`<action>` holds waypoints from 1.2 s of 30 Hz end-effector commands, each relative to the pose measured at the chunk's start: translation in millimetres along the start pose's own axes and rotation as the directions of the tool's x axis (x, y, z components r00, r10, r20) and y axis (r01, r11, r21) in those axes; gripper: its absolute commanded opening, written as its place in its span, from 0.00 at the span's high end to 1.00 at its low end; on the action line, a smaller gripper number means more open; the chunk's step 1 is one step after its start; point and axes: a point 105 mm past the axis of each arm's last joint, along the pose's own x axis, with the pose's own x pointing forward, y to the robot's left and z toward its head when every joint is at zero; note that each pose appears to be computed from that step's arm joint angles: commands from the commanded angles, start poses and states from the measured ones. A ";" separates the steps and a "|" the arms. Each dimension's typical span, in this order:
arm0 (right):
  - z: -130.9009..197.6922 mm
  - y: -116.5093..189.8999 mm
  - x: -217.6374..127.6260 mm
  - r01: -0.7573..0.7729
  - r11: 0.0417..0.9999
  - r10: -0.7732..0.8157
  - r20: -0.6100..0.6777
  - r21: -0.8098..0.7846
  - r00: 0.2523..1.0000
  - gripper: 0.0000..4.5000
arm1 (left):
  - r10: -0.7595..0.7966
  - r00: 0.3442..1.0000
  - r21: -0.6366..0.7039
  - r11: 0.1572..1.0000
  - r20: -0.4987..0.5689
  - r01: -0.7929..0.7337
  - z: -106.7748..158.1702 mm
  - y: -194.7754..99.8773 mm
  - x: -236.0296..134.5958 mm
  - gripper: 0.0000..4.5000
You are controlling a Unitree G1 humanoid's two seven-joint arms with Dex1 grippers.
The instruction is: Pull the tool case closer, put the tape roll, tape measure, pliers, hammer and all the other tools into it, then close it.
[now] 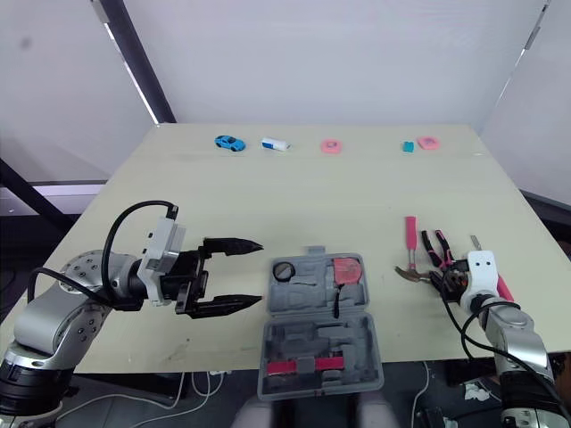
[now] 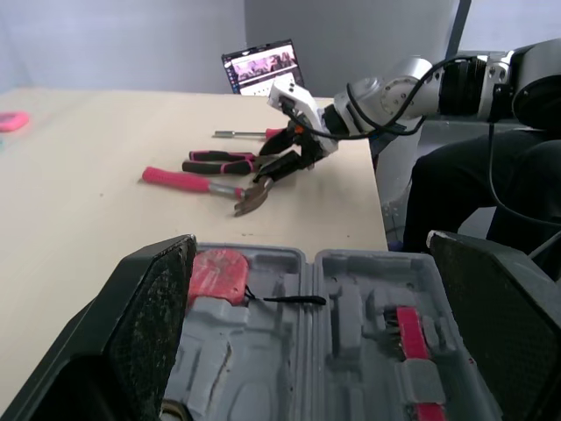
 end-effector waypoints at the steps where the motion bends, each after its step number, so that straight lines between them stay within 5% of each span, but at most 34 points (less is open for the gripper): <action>1: -3.6 4.1 5.3 -0.014 1.000 0.014 0.006 -0.010 1.000 0.17 | -0.037 0.999 0.028 0.999 0.027 0.036 8.7 -6.0 6.5 0.00; 6: -8.5 1.4 7.6 0.002 1.000 -0.002 0.007 -0.004 1.000 0.74 | -0.037 0.999 0.029 0.999 0.031 0.036 9.5 -6.0 6.9 0.00; 7: -8.7 1.2 7.7 0.003 1.000 -0.003 0.009 -0.004 1.000 0.77 | -0.038 0.999 0.029 0.999 0.031 0.037 9.6 -6.2 6.9 0.00; 17: 9.1 -7.0 -0.7 0.036 0.999 -0.035 0.101 -0.006 0.994 0.78 | -0.025 0.998 0.025 0.999 0.052 0.024 11.7 -3.1 6.0 0.00; 25: 56.6 12.7 -31.6 -0.130 0.965 0.169 0.161 -0.226 0.972 0.78 | -0.030 0.996 0.038 0.999 0.082 0.027 12.8 -0.4 2.3 0.00; 36: 90.9 99.9 -59.8 -0.535 0.713 0.574 -0.060 -0.454 0.817 0.78 | -0.043 0.998 0.046 0.998 0.042 0.041 5.8 8.4 -21.4 0.00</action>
